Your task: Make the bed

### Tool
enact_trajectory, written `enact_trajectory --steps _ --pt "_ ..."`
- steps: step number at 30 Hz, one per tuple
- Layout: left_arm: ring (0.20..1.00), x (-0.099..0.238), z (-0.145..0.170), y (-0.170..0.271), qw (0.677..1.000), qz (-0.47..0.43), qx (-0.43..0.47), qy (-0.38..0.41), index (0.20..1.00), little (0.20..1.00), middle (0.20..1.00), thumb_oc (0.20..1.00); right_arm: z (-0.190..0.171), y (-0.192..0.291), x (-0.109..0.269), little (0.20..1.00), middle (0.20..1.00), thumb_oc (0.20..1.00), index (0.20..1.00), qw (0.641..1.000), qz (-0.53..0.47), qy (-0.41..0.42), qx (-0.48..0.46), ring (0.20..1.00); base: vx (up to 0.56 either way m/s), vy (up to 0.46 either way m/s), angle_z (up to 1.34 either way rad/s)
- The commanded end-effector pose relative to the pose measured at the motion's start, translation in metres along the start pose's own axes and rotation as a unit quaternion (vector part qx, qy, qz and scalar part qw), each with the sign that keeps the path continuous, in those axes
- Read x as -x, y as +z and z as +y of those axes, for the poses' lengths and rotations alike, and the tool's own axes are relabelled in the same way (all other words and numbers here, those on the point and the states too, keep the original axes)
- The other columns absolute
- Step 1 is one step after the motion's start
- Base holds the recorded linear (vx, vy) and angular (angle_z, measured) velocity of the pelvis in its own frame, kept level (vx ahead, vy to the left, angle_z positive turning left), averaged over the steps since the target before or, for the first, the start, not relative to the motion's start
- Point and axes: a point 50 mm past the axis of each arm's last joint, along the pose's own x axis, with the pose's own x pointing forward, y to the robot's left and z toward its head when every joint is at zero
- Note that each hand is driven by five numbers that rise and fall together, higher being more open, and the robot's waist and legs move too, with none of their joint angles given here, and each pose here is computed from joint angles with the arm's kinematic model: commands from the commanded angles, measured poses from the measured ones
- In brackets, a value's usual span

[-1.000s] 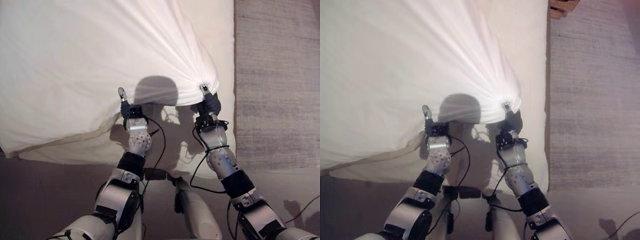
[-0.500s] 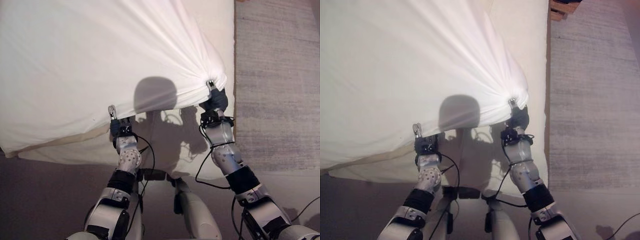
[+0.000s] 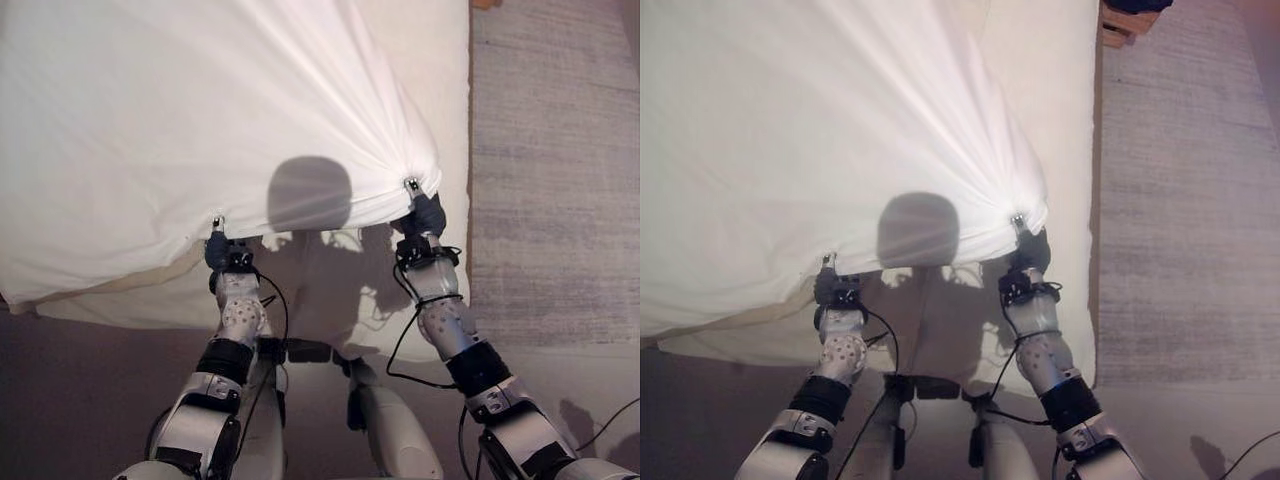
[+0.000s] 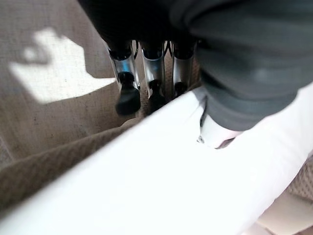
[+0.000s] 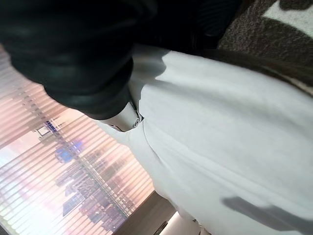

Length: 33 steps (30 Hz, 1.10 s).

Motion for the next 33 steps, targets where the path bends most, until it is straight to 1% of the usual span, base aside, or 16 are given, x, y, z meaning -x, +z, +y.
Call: enact_trajectory --steps 1,2,5,7,13,19,21,22,26,30,33 --pt "0.200 -0.010 0.003 0.019 0.997 -0.045 -0.053 -0.027 0.200 0.200 0.200 0.200 -0.073 0.024 0.040 0.200 0.200 0.200 0.200 0.992 -0.069 -0.110 0.000 0.200 0.00 0.000 0.00" --pt "0.200 -0.010 0.003 0.019 0.997 -0.045 -0.053 -0.027 0.200 0.200 0.200 0.200 -0.073 0.024 0.040 0.200 0.200 0.200 0.200 0.992 -0.069 -0.110 0.000 0.200 0.00 0.000 0.00" --pt "0.200 -0.007 0.002 0.026 0.995 -0.051 -0.068 -0.059 0.200 0.200 0.200 0.200 -0.081 0.014 0.046 0.200 0.200 0.200 0.200 0.992 -0.038 -0.116 0.011 0.200 0.00 0.000 0.00" --pt "0.200 -0.003 0.008 0.029 0.994 -0.054 -0.063 -0.067 0.200 0.200 0.200 0.200 -0.088 0.006 0.051 0.200 0.200 0.200 0.200 0.992 -0.014 -0.128 0.009 0.200 0.00 0.000 0.00" --pt "0.200 0.013 0.039 0.032 0.997 -0.055 -0.011 -0.044 0.200 0.200 0.200 0.200 -0.105 -0.018 0.063 0.200 0.200 0.200 0.200 0.985 0.046 -0.167 0.009 0.200 0.00 -0.023 0.08" --pt "0.200 0.026 0.051 0.022 0.998 -0.040 0.018 -0.043 0.200 0.200 0.200 0.200 -0.130 -0.028 0.082 0.200 0.200 0.200 0.200 0.972 0.079 -0.221 0.025 0.200 -0.02 -0.006 0.58" --pt "0.200 0.028 0.050 0.021 0.998 -0.037 0.021 -0.049 0.200 0.200 0.200 0.200 -0.133 -0.029 0.084 0.200 0.200 0.200 0.200 0.970 0.083 -0.226 0.024 0.200 -0.03 0.089 0.89" --pt "0.200 0.032 0.055 0.022 0.998 -0.038 0.021 -0.047 0.200 0.200 0.200 0.200 -0.134 -0.035 0.086 0.200 0.200 0.200 0.200 0.968 0.095 -0.230 0.024 0.200 -0.01 0.112 0.95" --pt "0.200 0.037 0.063 0.030 0.998 -0.051 0.025 -0.042 0.200 0.200 0.200 0.200 -0.132 -0.051 0.091 0.200 0.200 0.200 0.200 0.964 0.131 -0.229 0.022 0.200 0.08 0.251 0.08" --pt "0.200 0.038 0.068 0.035 0.997 -0.057 0.017 -0.040 0.200 0.200 0.200 0.200 -0.130 -0.061 0.097 0.200 0.200 0.200 0.200 0.961 0.157 -0.228 0.015 0.200 0.18 0.529 -0.24" --pt "0.200 0.035 0.063 0.037 0.997 -0.058 0.006 -0.048 0.200 0.200 0.200 0.200 -0.127 -0.063 0.096 0.200 0.200 0.200 0.200 0.962 0.162 -0.221 0.013 0.200 0.11 0.542 0.00"
